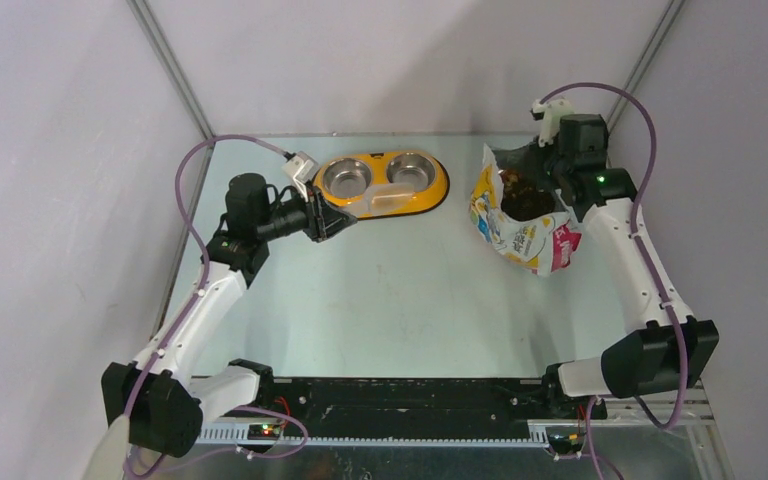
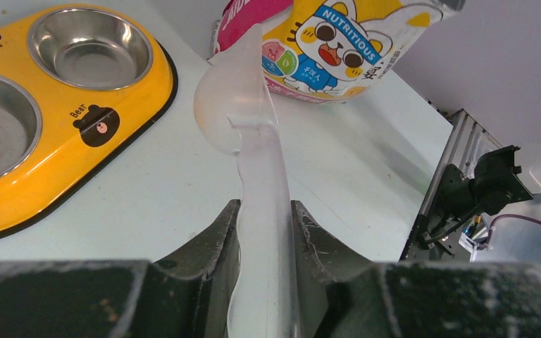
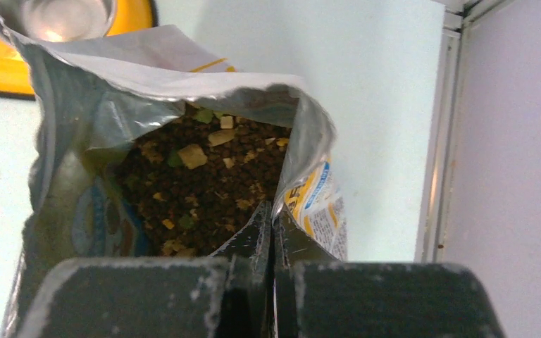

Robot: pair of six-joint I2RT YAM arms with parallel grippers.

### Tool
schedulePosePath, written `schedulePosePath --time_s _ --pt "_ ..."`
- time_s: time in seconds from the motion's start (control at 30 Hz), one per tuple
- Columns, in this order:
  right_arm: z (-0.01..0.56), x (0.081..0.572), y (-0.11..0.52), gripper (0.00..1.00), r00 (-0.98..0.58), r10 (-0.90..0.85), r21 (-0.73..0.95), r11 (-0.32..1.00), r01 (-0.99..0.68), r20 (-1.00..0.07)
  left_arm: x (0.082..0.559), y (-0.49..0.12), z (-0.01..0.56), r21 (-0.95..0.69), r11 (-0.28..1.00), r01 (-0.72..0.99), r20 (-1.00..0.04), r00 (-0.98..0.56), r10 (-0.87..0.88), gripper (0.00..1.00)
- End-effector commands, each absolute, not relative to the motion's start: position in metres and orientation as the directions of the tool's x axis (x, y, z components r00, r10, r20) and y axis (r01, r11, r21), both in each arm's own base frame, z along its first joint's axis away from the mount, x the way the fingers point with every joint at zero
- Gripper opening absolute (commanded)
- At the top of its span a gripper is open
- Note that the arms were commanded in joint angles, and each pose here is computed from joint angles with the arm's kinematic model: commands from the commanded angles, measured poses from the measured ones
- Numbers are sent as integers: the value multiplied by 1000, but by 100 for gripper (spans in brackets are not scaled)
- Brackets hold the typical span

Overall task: Serve the pet food
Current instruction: Collect the pet food from the pet food bag.

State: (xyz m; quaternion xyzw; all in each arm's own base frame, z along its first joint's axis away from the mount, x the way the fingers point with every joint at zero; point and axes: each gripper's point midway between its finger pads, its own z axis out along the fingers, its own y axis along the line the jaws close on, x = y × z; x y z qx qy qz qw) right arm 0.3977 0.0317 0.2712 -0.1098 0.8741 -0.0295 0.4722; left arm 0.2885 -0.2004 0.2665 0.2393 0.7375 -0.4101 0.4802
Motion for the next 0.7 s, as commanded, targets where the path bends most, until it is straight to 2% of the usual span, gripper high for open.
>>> schedulePosePath --time_s 0.0,0.4,0.67 --pt "311 399 79 0 -420 -170 -83 973 -217 -891 294 -197 281 -336 569 751 -927 -370 -60 0" --pt "314 385 170 0 -440 -15 121 953 -279 -898 296 -193 287 -303 602 739 -938 -342 -52 0" --pt "325 383 223 0 -419 17 167 931 -324 -908 294 -188 307 -252 618 745 -957 -285 -46 0"
